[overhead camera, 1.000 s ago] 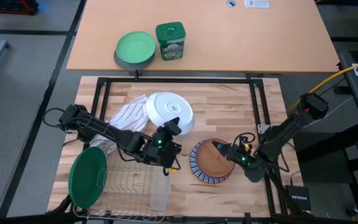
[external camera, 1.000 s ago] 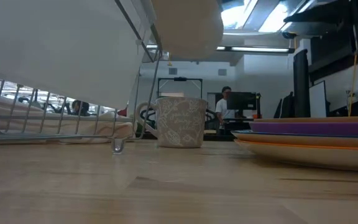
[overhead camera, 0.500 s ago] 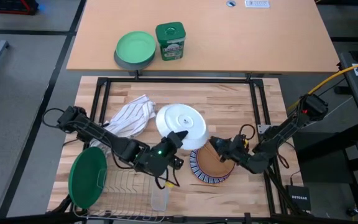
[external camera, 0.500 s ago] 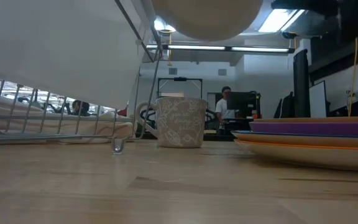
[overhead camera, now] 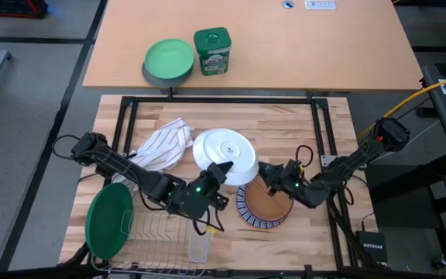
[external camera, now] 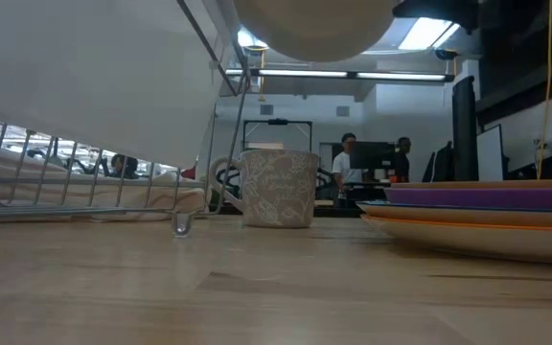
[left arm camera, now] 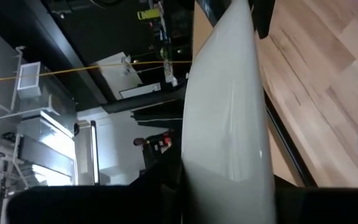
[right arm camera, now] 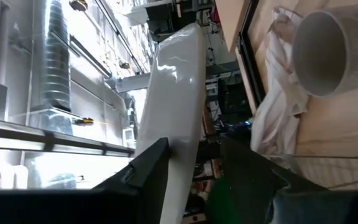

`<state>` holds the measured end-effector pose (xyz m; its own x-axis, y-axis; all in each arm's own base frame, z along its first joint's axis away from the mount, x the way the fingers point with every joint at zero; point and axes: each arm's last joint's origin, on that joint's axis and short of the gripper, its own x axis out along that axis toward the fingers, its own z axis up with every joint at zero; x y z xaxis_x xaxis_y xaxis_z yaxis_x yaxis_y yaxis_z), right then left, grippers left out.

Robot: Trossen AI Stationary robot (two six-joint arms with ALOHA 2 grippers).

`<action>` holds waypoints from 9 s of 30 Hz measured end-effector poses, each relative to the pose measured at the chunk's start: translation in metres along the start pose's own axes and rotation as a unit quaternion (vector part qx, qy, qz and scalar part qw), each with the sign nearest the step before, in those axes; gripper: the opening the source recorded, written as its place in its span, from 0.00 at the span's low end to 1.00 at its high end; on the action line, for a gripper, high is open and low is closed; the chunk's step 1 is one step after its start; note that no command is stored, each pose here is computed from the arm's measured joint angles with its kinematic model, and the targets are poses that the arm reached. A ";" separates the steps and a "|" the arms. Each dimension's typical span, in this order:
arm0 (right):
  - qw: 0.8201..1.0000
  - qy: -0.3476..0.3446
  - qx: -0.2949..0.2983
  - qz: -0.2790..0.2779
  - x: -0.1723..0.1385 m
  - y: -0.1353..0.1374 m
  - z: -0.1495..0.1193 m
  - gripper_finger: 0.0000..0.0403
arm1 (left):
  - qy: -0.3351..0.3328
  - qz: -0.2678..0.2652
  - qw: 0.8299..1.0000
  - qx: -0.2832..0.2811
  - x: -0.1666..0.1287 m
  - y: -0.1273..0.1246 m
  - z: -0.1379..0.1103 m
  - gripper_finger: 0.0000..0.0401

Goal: Sort dishes
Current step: Put the white plate into the dish rack

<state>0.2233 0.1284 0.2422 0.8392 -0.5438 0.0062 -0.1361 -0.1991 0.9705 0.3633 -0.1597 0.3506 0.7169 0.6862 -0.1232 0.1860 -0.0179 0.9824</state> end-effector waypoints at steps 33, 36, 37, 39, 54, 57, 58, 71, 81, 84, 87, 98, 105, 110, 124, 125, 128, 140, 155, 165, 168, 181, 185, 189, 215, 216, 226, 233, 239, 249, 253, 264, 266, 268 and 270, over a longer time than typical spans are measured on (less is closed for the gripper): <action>0.995 -0.012 -0.091 0.037 0.009 0.015 0.003 0.38 | -0.001 -0.005 0.999 -0.054 0.005 -0.012 0.012 0.12; 0.995 -0.016 -0.094 0.036 0.010 0.014 0.003 0.38 | 0.003 -0.004 0.998 -0.058 0.006 -0.013 0.012 0.12; 0.995 -0.016 -0.097 0.034 0.010 0.014 0.003 0.38 | 0.002 -0.004 0.998 -0.057 0.005 -0.013 0.012 0.12; 0.994 -0.018 -0.103 0.031 0.010 0.013 0.003 0.38 | 0.002 -0.004 0.998 -0.056 0.006 -0.013 0.013 0.12; 0.994 -0.020 -0.103 0.023 0.010 0.010 0.004 0.38 | 0.003 -0.005 0.999 -0.051 0.007 -0.014 0.012 0.12; 0.994 -0.021 -0.106 0.021 0.010 0.009 0.004 0.38 | 0.004 -0.005 0.999 -0.050 0.008 -0.014 0.012 0.12; 0.994 -0.021 -0.107 0.021 0.010 0.009 0.004 0.38 | 0.004 -0.005 0.999 -0.050 0.008 -0.014 0.012 0.12; 0.992 -0.020 -0.121 0.015 0.010 0.007 0.004 0.38 | 0.005 -0.006 0.999 -0.049 0.008 -0.015 0.012 0.12; 0.992 -0.021 -0.122 0.014 0.010 0.007 0.004 0.38 | 0.005 -0.005 0.999 -0.050 0.008 -0.015 0.012 0.12; 0.996 -0.024 -0.086 0.015 0.010 0.007 0.004 0.38 | 0.003 -0.006 0.999 -0.050 0.008 -0.015 0.012 0.12; 1.000 -0.010 0.006 0.018 0.010 0.007 0.003 0.38 | 0.001 -0.007 0.999 -0.047 0.008 -0.015 0.013 0.12; 0.989 0.008 0.145 0.030 0.013 0.013 0.003 0.38 | -0.016 -0.008 0.998 -0.062 0.008 -0.014 0.014 0.12; 0.993 0.015 0.116 0.016 0.024 0.009 0.008 0.38 | -0.027 -0.010 0.998 -0.061 0.006 -0.014 0.016 0.12; 0.996 0.031 0.077 -0.011 0.027 0.002 0.010 0.38 | -0.031 -0.013 0.998 -0.052 0.004 -0.015 0.016 0.12; 0.998 0.030 0.056 -0.024 0.026 -0.002 0.010 0.38 | -0.037 -0.013 0.998 -0.058 0.002 -0.015 0.018 0.12; 0.998 0.030 0.056 -0.024 0.026 -0.002 0.010 0.38 | -0.037 -0.013 0.998 -0.058 0.002 -0.015 0.018 0.12; 0.998 0.030 0.053 -0.026 0.026 -0.002 0.011 0.38 | -0.038 -0.013 0.998 -0.058 0.002 -0.015 0.018 0.12; 0.998 0.029 0.046 -0.030 0.026 -0.003 0.011 0.38 | -0.038 -0.013 0.997 -0.059 0.002 -0.015 0.018 0.12; 0.998 0.025 0.045 -0.030 0.026 -0.004 0.011 0.38 | -0.043 -0.013 0.998 -0.054 -0.001 -0.016 0.020 0.12; 0.998 0.023 0.048 -0.029 0.028 -0.005 0.012 0.38 | -0.042 -0.015 0.998 -0.050 -0.002 -0.021 0.024 0.12; 0.998 0.026 0.049 -0.030 0.028 -0.004 0.012 0.38 | -0.043 -0.015 0.998 -0.049 -0.003 -0.021 0.024 0.12; 0.995 0.029 0.094 -0.003 0.028 0.004 0.010 0.29 | -0.041 -0.012 0.997 -0.060 -0.003 -0.019 0.024 0.12; 0.994 0.039 0.101 -0.007 0.028 0.004 0.010 0.29 | -0.034 -0.011 0.998 -0.059 -0.004 -0.019 0.024 0.12; 0.992 0.053 0.111 -0.002 0.028 0.006 0.009 0.29 | -0.028 -0.009 0.998 -0.057 -0.004 -0.020 0.023 0.12; 0.976 0.109 0.186 0.043 0.026 0.025 0.004 0.16 | -0.026 0.002 0.986 -0.167 -0.001 -0.014 0.024 0.21; 0.977 0.109 0.181 0.043 0.026 0.025 0.004 0.16 | -0.025 0.002 0.985 -0.171 -0.001 -0.014 0.024 0.21; 0.976 0.132 0.162 0.062 0.025 0.034 0.002 0.16 | 0.024 0.045 0.950 -0.308 -0.018 -0.004 0.024 0.32; 0.978 0.143 0.136 0.072 0.025 0.036 0.001 0.16 | 0.025 0.057 0.937 -0.344 -0.046 -0.005 0.030 0.36; 0.978 0.144 0.128 0.077 0.026 0.037 0.002 0.16 | 0.013 0.053 0.936 -0.349 -0.061 -0.010 0.033 0.35; 0.973 0.169 0.132 0.079 0.025 0.037 0.001 0.16 | 0.063 0.070 0.961 -0.259 -0.066 -0.020 0.028 0.35; 0.974 0.165 0.135 0.080 0.025 0.038 0.002 0.16 | 0.064 0.068 0.969 -0.230 -0.066 -0.020 0.028 0.35; 0.976 0.150 0.133 0.085 0.033 0.038 0.007 0.16 | 0.078 0.061 0.984 -0.145 -0.060 -0.017 0.024 0.35; 0.976 0.150 0.135 0.086 0.033 0.039 0.007 0.16 | 0.074 0.062 0.983 -0.156 -0.062 -0.013 0.020 0.35; 0.975 0.151 0.137 0.086 0.032 0.039 0.007 0.16 | 0.070 0.062 0.981 -0.172 -0.065 -0.008 0.016 0.35; 0.975 0.152 0.140 0.088 0.032 0.039 0.007 0.16 | 0.065 0.062 0.980 -0.179 -0.068 -0.005 0.011 0.35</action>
<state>0.2416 0.0976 0.2790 0.9013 -0.3321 0.2782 -0.3942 -0.3622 0.8446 0.3207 -0.2143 0.3523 0.6231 0.7821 -0.0038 -0.1616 0.1335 0.9778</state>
